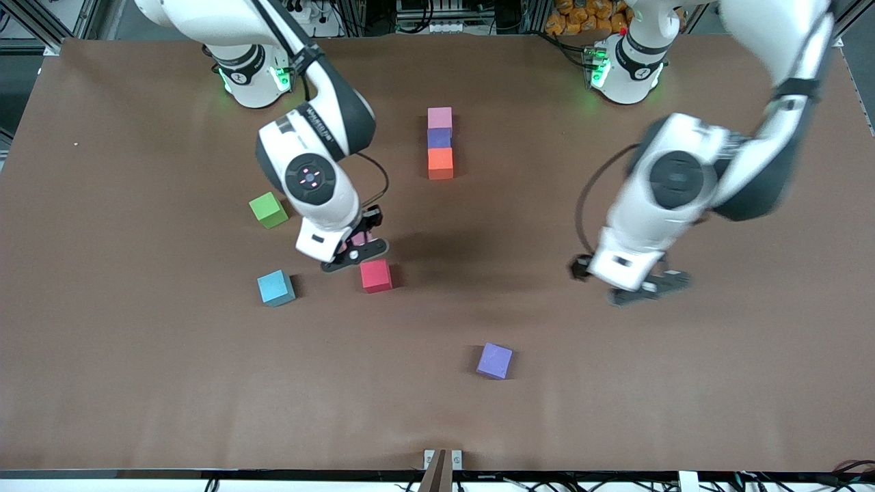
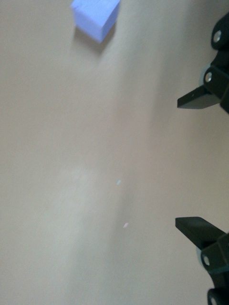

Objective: Arrange blocks into number 1
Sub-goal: 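Release the orange block with the left gripper while the right gripper holds pink, then raise the left gripper away while the right gripper carries pink to the line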

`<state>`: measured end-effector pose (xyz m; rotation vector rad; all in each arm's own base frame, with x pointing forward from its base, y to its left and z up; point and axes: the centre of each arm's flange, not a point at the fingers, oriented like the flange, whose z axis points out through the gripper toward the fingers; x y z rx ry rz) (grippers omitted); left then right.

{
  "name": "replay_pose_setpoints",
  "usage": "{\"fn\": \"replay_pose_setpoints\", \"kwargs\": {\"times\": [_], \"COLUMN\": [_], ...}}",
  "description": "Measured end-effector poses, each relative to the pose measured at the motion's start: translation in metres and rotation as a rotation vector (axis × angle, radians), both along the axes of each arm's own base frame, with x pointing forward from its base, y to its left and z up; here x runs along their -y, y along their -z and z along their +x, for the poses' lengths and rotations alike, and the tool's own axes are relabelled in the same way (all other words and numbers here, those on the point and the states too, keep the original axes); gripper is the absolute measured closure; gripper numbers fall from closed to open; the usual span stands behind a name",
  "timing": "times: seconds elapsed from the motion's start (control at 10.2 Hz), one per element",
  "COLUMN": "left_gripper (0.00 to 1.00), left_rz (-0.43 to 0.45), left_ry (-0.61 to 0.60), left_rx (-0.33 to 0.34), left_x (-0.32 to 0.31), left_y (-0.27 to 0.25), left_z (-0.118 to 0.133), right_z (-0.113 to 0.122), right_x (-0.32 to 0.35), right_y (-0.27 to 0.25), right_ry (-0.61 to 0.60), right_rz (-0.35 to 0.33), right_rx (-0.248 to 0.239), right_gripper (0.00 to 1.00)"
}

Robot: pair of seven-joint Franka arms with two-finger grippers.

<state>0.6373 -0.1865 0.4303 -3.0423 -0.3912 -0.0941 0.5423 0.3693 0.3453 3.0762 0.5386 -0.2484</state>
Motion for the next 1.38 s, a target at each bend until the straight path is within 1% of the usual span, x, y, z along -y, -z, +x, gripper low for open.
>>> {"fn": "replay_pose_setpoints", "kwargs": {"times": [0.2, 0.29, 0.49, 0.69, 0.88, 1.08, 1.38], "left_gripper": [0.00, 0.00, 0.00, 0.00, 0.00, 0.00, 0.00], "left_rz": [-0.007, -0.006, -0.011, -0.005, -0.010, 0.005, 0.029], "left_ry": [-0.021, -0.025, 0.004, 0.028, 0.076, 0.119, 0.148], "left_rx": [0.017, 0.014, -0.044, -0.080, -0.101, -0.087, -0.044], "left_x": [-0.061, -0.079, -0.100, -0.115, -0.123, -0.126, -0.118], "left_y": [-0.021, -0.026, -0.027, -0.029, -0.034, -0.054, -0.092], "left_z": [0.011, 0.012, 0.007, 0.001, -0.010, -0.028, -0.049], "right_z": [-0.026, -0.039, -0.052, -0.064, -0.081, -0.086, -0.091], "right_x": [-0.038, -0.055, -0.079, -0.099, -0.119, -0.123, -0.133], "right_y": [0.002, 0.005, 0.015, 0.037, 0.059, 0.067, 0.063], "right_ry": [0.026, 0.038, 0.104, 0.164, 0.238, 0.283, 0.317], "right_rz": [-0.004, -0.008, 0.003, -0.001, -0.022, -0.037, -0.032], "right_rx": [0.001, 0.005, 0.033, 0.041, 0.039, 0.036, 0.043], "right_gripper": [0.42, 0.42, 0.42, 0.42, 0.42, 0.42, 0.42]}}
